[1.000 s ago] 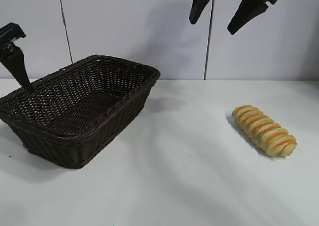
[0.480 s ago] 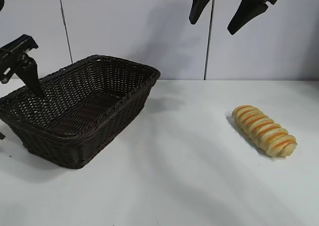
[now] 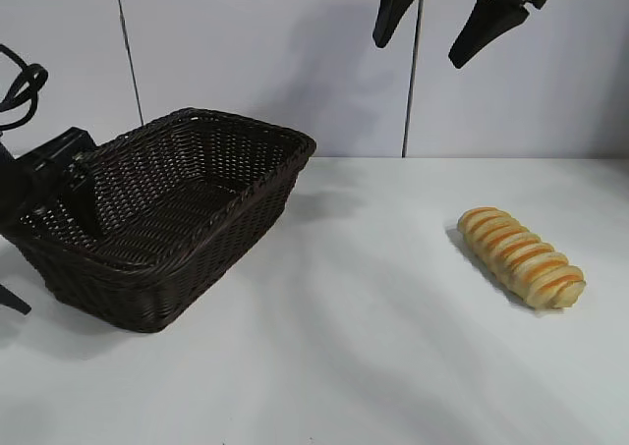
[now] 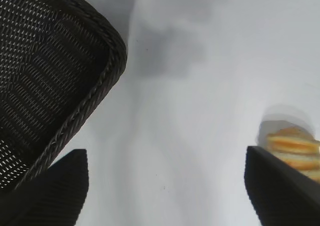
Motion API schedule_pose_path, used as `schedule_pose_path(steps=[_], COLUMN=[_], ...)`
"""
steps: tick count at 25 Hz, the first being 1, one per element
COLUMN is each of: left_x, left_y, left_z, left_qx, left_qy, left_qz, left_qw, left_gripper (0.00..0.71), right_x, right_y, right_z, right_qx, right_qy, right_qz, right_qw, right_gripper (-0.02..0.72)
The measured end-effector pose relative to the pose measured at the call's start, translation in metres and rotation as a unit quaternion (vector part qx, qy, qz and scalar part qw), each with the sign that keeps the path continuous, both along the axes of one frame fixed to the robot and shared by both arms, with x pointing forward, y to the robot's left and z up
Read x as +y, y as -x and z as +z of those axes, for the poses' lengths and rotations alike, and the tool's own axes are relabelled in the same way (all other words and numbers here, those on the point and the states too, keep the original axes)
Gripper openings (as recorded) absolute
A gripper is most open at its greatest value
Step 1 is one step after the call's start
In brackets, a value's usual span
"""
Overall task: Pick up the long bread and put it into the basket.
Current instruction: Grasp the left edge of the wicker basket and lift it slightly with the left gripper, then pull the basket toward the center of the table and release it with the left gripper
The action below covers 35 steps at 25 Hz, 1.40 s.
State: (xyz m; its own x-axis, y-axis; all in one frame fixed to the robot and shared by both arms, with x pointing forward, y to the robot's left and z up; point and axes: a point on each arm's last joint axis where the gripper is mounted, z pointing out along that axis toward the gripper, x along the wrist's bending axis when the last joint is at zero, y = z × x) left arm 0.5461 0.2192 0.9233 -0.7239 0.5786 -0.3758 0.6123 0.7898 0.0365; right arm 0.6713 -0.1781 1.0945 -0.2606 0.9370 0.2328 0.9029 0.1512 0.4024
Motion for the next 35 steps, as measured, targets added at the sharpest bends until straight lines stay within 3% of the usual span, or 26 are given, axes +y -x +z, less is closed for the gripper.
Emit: schedule_pose_path(steps=[5,7,18,29,35], left_x=[0.000,0.000,-0.003,-0.013,-0.014], left_y=[0.000,0.000,-0.004,-0.032,-0.032], left_z=[0.000,0.000,0.009,0.058,0.060], left_qx=[0.000,-0.001,0.020,0.002,-0.002], left_qy=[0.001,0.004,0.008,0.006,-0.013], left_qz=[0.001,0.008,-0.004,-0.080,-0.138], left_qw=[1.000,1.000,1.000,0.997,0.990], left_gripper=[0.137,0.100,0.100,0.100,0.100], right_x=[0.000,0.000,0.000,0.000,0.000], right_y=[0.000,0.000,0.000,0.000,0.000], right_z=[0.000,0.000,0.000,0.000,0.000], right_qx=[0.000,0.000,0.000,-0.001,-0.001], right_qy=[0.000,0.000,0.000,0.000,0.000], right_qz=[0.000,0.000,0.000,0.000,0.000], right_qw=[1.000,1.000,1.000,1.000,1.000], right_gripper=[0.612,0.612,0.612,0.612,0.612])
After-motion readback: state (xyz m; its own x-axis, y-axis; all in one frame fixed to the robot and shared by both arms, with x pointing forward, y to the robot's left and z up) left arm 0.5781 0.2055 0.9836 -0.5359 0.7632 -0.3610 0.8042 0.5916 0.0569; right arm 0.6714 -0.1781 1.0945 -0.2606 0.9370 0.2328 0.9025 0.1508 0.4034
